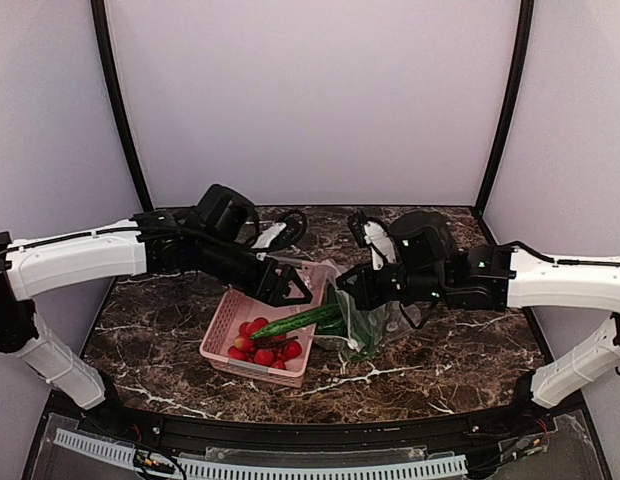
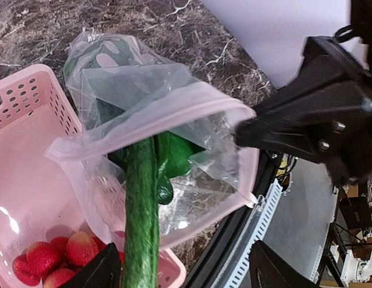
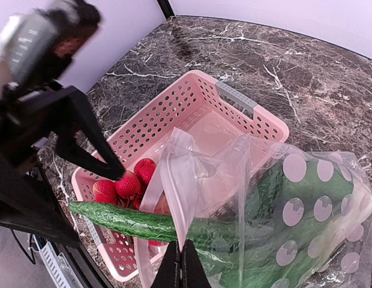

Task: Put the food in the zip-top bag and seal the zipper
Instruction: Place the fake vegetable in the zipper food storage bag.

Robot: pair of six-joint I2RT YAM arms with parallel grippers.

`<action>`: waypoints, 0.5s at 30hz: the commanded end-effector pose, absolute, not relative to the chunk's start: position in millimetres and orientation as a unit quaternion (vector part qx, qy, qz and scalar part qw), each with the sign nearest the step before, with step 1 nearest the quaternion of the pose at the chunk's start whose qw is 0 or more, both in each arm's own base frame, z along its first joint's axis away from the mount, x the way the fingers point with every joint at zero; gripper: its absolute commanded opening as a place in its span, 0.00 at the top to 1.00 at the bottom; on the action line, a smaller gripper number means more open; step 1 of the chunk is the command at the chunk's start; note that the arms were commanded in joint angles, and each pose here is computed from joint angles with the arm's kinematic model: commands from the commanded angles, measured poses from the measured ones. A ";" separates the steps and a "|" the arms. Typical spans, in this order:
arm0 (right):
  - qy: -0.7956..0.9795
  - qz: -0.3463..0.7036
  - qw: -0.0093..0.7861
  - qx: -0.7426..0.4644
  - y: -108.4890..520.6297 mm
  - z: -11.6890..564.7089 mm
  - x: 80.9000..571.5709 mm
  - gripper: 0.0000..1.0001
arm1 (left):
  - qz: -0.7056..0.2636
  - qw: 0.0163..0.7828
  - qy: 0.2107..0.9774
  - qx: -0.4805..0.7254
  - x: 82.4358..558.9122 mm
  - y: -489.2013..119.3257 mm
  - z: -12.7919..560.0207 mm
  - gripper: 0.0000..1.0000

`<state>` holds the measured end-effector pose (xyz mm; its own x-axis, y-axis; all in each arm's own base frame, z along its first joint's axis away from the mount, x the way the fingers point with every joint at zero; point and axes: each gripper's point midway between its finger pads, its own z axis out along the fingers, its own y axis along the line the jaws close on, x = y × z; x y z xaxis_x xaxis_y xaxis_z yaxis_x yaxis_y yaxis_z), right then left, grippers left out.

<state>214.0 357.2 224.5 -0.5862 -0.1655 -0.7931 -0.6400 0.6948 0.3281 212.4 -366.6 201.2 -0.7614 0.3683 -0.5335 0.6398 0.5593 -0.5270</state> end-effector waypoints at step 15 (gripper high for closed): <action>0.829 0.325 0.389 -0.237 370.5 234.5 216.8 1.00 | -0.388 0.179 0.892 0.151 161.9 -282.1 162.4 0.21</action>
